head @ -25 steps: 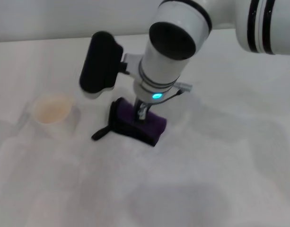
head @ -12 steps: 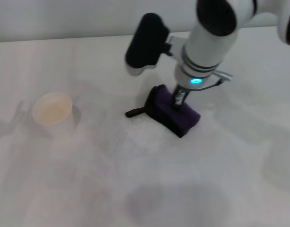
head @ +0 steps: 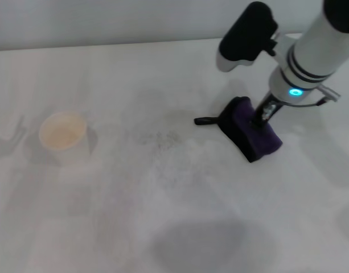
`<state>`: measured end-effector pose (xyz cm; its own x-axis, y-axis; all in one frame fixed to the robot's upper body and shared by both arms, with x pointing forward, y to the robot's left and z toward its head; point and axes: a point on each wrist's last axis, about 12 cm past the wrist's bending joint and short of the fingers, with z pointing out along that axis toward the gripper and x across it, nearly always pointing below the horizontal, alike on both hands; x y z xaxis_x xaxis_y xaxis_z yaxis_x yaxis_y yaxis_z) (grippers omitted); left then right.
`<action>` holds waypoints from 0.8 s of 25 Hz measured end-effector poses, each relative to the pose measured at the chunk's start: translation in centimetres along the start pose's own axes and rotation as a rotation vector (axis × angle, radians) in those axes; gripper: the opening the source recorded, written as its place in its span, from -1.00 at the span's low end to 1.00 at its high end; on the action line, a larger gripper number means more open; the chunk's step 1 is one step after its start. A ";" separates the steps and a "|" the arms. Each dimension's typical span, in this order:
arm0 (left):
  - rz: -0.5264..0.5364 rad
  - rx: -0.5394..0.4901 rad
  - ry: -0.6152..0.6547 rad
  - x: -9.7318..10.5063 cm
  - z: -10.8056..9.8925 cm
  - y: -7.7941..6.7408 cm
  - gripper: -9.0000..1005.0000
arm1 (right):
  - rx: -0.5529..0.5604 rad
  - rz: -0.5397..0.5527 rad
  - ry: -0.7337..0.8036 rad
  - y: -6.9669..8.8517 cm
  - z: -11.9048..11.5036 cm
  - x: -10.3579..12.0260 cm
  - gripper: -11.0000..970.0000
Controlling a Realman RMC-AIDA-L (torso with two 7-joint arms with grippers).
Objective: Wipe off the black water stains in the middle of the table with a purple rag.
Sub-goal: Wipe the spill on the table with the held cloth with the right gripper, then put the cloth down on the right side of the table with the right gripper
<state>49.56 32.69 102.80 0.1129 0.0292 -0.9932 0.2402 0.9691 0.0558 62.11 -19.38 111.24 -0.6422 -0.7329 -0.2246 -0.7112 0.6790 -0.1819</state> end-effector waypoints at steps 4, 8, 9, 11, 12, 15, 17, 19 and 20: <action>0.001 0.005 -0.001 -0.1 0.5 -0.1 0.76 | -0.018 0.027 0.014 -0.4 0.0 1.1 -0.71; 0.003 0.009 0.001 -0.2 0.9 -0.1 0.76 | -0.020 0.040 0.024 -0.6 0.1 1.5 -0.68; 0.004 0.009 0.002 -0.1 0.9 -0.1 0.76 | -0.021 0.043 0.024 -0.7 0.1 1.5 -0.68; 0.004 0.008 0.004 -0.1 1.0 -0.1 0.76 | -0.024 0.051 0.021 -0.9 0.1 1.6 -0.66; 0.004 0.007 0.005 -0.1 1.0 -0.1 0.76 | -0.027 0.054 0.018 -1.1 0.0 1.7 -0.66; 0.005 0.003 0.011 -0.1 1.0 -0.1 0.76 | -0.039 0.060 0.013 -1.4 -0.1 1.9 -0.64; 0.006 0.002 0.011 -0.1 1.1 0.0 0.76 | -0.046 0.062 0.022 -1.4 0.0 2.1 -0.62; 0.011 0.002 0.011 -0.1 1.1 0.0 0.76 | -0.051 0.062 0.032 -1.4 0.0 2.1 -0.61; 0.014 0.002 0.012 -0.1 1.1 0.0 0.76 | -0.053 0.062 0.035 -1.4 0.0 2.1 -0.60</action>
<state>50.58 32.44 102.99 0.1051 0.0459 -0.9934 0.2404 0.9681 0.0702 61.71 -21.89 111.02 -0.6946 -0.6911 -0.2000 -0.6832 0.7207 -0.1177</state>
